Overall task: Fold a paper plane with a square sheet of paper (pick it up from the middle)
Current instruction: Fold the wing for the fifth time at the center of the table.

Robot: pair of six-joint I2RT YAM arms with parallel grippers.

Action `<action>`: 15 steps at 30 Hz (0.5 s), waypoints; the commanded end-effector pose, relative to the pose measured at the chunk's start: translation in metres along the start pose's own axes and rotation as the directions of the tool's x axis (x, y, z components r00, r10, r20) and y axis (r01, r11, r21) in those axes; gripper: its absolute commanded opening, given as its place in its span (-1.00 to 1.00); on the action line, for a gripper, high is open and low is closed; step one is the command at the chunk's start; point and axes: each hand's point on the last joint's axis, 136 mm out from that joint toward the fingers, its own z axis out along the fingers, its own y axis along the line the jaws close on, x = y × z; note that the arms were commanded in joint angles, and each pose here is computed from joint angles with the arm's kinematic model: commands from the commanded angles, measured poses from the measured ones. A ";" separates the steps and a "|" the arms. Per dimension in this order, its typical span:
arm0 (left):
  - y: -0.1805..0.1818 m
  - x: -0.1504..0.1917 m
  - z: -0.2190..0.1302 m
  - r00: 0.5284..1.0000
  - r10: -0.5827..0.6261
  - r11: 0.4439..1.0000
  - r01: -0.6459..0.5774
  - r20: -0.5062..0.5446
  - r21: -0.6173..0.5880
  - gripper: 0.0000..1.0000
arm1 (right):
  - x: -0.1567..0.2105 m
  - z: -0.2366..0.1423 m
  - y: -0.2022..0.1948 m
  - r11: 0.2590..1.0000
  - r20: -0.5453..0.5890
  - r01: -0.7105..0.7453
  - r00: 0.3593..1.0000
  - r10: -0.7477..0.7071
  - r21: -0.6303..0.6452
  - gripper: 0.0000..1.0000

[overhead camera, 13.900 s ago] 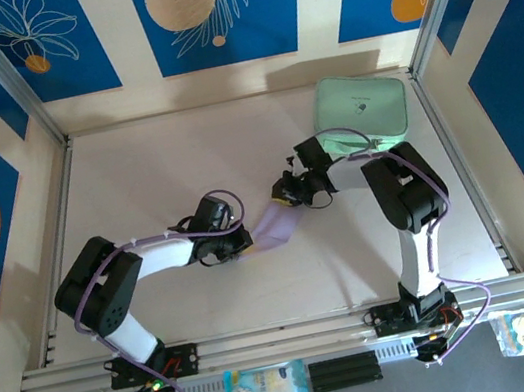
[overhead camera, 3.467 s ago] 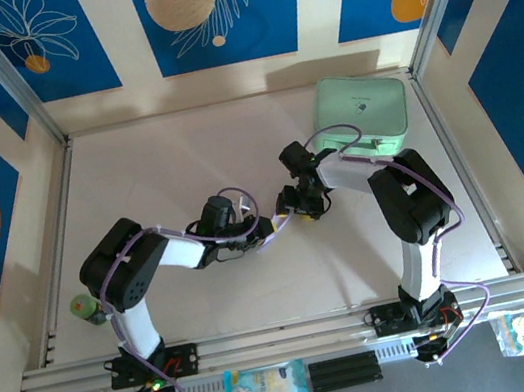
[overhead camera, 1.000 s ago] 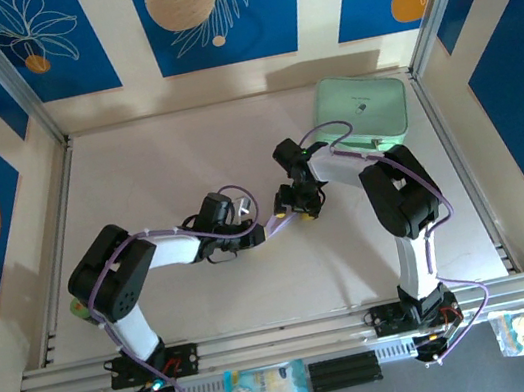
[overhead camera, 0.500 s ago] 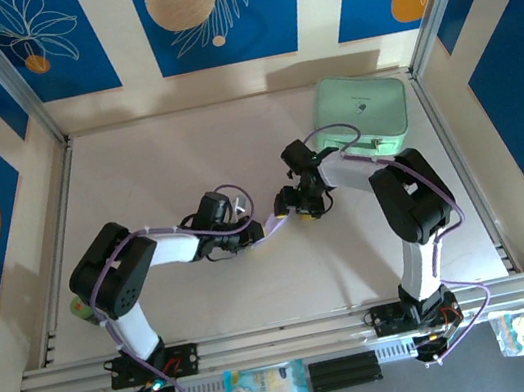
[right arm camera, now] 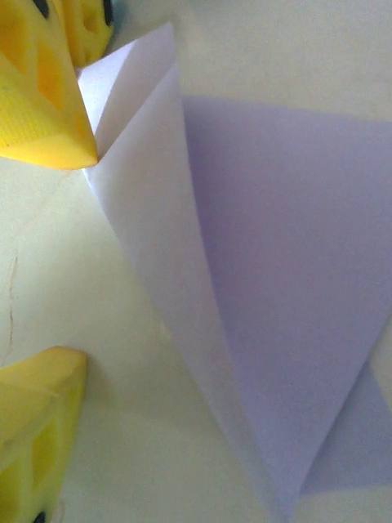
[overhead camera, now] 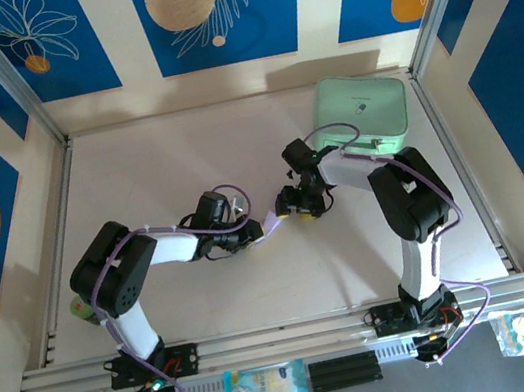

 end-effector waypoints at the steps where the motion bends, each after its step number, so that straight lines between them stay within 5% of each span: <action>1: 0.034 0.024 0.007 0.994 -0.086 0.993 0.080 -0.067 -0.085 -0.70 | 0.007 0.050 0.004 0.999 -0.059 0.009 0.998 -0.007 0.035 0.26; 15: 0.040 0.027 0.011 0.992 -0.095 0.993 0.089 -0.080 -0.081 -0.55 | 0.009 0.070 0.002 0.990 -0.102 -0.036 0.993 0.051 0.138 0.33</action>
